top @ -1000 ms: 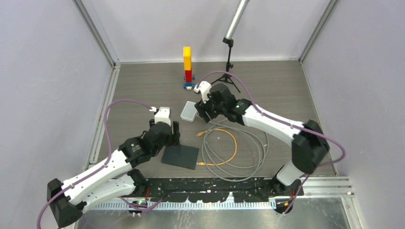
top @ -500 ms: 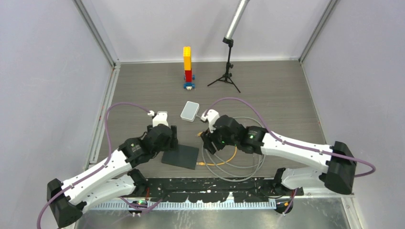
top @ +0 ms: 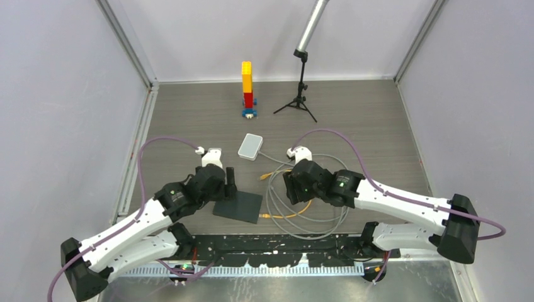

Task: Insert the plug into the switch port
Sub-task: Pick up the connector from the center of the board.

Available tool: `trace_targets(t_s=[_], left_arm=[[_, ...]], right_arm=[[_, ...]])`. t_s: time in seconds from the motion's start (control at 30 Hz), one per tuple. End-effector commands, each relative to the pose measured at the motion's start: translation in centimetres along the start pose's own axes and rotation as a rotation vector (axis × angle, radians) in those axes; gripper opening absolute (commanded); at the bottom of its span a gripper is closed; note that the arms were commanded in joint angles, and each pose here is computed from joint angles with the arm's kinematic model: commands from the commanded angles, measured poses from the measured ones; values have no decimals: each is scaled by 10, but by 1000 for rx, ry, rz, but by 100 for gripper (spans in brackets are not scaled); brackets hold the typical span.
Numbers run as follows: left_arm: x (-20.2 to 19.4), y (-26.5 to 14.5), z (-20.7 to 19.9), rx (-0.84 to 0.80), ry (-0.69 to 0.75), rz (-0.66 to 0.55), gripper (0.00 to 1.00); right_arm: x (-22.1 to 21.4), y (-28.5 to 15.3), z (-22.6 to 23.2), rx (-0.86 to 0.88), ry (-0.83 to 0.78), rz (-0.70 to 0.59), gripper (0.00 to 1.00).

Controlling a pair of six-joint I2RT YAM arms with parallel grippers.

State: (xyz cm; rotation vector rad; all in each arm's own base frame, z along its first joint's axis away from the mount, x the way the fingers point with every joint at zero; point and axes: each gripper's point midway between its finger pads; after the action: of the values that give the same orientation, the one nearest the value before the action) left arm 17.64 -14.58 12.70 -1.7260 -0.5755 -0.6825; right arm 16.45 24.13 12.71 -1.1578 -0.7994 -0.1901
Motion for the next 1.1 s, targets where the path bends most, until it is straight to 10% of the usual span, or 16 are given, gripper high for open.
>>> trace_targets(t_s=[0.0, 0.87, 1.07], left_arm=[[9, -2, -13, -57, -29, -24, 70], [6, -4, -15, -75, -34, -19, 69], [9, -3, -16, -77, -31, -23, 69]], right_arm=[[-9, 5, -4, -35, 58, 35, 61], [-55, 96, 18, 44, -232, 209, 42], [-66, 94, 14, 23, -236, 271, 12]])
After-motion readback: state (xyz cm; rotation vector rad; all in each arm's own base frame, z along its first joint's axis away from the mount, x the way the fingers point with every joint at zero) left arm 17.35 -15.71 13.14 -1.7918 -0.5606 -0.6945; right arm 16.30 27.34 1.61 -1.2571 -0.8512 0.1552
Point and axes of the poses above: each gripper's point midway between its finger pads, its own y axis out along the fingers, its own z axis along the line the jaws close on, x = y × z, and after that the axes turned 1 degree about y, right-handed
